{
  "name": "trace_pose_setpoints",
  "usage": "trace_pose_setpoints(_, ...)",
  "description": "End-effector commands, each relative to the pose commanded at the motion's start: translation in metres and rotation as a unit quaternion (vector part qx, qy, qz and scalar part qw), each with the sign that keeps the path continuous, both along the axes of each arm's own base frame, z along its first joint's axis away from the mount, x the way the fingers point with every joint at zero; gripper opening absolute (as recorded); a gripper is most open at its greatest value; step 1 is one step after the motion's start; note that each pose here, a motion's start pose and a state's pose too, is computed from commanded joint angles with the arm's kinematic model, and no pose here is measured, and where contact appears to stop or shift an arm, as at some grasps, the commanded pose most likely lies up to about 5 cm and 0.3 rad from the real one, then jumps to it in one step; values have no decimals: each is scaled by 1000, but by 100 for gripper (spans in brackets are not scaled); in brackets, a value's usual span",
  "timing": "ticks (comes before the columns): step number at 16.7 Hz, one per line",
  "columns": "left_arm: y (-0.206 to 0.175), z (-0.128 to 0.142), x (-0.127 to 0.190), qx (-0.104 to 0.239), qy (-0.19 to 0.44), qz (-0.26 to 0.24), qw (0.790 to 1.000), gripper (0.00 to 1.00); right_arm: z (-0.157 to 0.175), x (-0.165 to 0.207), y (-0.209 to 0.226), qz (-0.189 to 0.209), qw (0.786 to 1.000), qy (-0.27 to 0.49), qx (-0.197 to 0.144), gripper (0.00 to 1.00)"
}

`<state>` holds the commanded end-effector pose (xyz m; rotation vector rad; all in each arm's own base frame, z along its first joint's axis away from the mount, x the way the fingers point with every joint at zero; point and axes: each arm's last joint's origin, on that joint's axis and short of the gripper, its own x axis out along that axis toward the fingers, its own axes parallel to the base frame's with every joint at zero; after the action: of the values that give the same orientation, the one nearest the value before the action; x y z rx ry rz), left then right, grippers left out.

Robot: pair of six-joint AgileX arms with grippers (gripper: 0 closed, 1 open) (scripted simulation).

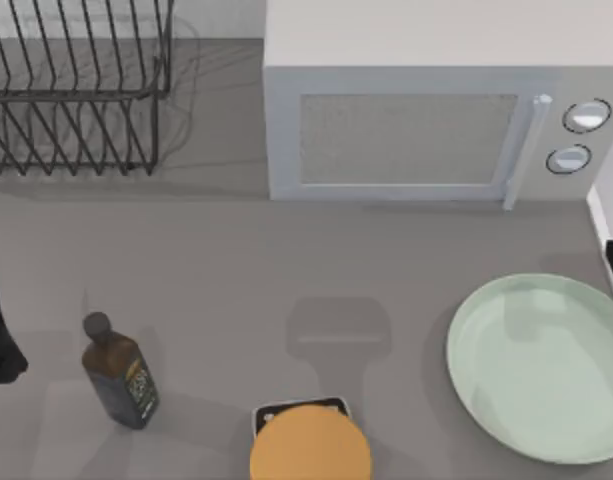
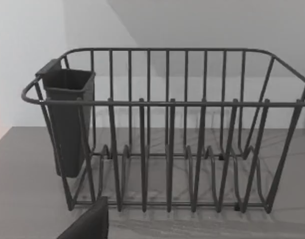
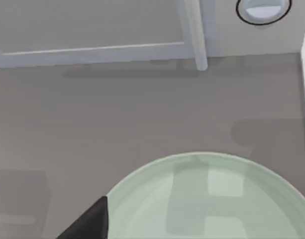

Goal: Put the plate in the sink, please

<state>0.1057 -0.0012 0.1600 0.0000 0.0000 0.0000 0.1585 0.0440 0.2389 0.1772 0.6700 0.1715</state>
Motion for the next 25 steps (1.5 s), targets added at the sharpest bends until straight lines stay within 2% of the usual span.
trace_pose_setpoints(4, 0, 0, 0, 0, 0, 0, 1000, 100, 6, 50, 46, 16, 983, 182, -15, 100)
trace_pose_setpoints(8, 0, 0, 0, 0, 0, 0, 1000, 100, -14, 92, 100, 12, 943, 328, -61, 100)
trace_pose_setpoints(11, 0, 0, 0, 0, 0, 0, 1000, 100, -35, 108, 133, 4, 913, 396, -96, 100)
trace_pose_setpoints(14, 0, 0, 0, 0, 0, 0, 1000, 100, -46, 114, 151, -2, 896, 428, -116, 100)
trace_pose_setpoints(20, 0, 0, 0, 0, 0, 0, 1000, 100, -48, 116, 151, -4, 895, 431, -117, 100)
trace_pose_setpoints(25, 0, 0, 0, 0, 0, 0, 1000, 100, -93, 119, 154, -3, 895, 430, -117, 100)
